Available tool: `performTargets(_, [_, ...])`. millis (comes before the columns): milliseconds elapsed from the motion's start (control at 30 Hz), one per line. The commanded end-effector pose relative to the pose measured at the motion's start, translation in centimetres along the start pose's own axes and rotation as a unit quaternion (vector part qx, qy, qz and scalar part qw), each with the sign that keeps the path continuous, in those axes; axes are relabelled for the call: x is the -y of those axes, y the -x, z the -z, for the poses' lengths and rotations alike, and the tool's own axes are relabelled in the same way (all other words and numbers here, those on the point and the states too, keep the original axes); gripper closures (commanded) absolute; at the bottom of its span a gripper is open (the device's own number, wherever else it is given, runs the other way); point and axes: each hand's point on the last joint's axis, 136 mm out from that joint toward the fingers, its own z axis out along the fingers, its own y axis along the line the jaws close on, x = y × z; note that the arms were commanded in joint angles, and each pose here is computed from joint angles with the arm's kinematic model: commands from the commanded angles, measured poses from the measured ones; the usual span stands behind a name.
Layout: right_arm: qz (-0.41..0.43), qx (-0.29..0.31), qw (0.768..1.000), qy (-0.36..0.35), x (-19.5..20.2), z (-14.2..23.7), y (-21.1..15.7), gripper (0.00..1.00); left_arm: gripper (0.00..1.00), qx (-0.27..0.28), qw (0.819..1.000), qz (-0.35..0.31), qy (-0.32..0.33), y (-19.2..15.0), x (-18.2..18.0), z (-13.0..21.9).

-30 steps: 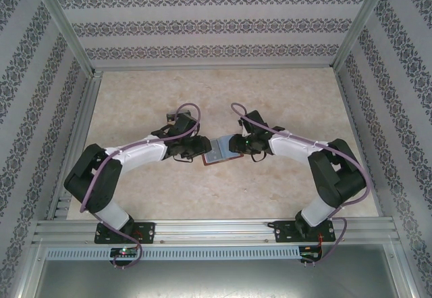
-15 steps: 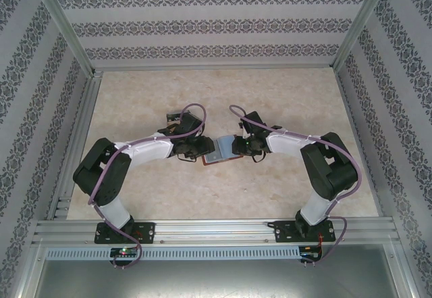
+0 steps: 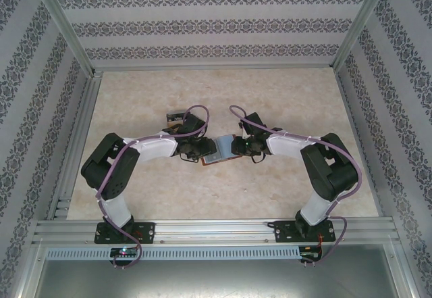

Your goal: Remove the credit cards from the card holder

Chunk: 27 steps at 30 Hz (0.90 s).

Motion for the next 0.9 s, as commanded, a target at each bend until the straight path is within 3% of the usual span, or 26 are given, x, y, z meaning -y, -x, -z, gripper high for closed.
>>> performTargets(0, [-0.004,-0.032,0.999,-0.018,0.9,-0.6,-2.4,0.69,0.56,-0.001,1.0,-0.015,-0.025,0.1,1.6,-0.5])
performTargets(167, [-0.005,-0.036,0.999,-0.017,0.7,-0.8,-2.6,0.69,0.49,-0.004,0.998,-0.02,-0.054,0.3,3.0,-0.6])
performTargets(367, [-0.006,-0.038,0.999,-0.017,0.6,-0.9,-2.8,0.69,0.33,-0.008,0.997,-0.026,-0.073,0.1,4.0,-0.7])
performTargets(500, [-0.009,-0.037,0.999,-0.017,0.7,-0.9,-2.9,0.69,0.12,-0.009,0.996,-0.03,-0.082,0.2,4.6,-0.6])
performTargets(633, [-0.015,-0.036,0.999,-0.014,0.7,-0.9,-2.9,0.68,0.0,-0.007,0.995,-0.036,-0.09,0.3,5.2,-0.5])
performTargets(767, [-0.025,-0.031,0.999,-0.011,0.9,-0.8,-2.7,0.64,0.0,-0.006,0.995,-0.041,-0.091,0.3,5.5,-0.3])
performTargets(867, [-0.037,-0.018,0.999,-0.01,1.3,-0.2,-2.1,0.53,0.0,-0.005,0.995,-0.045,-0.09,0.4,5.7,-0.2])
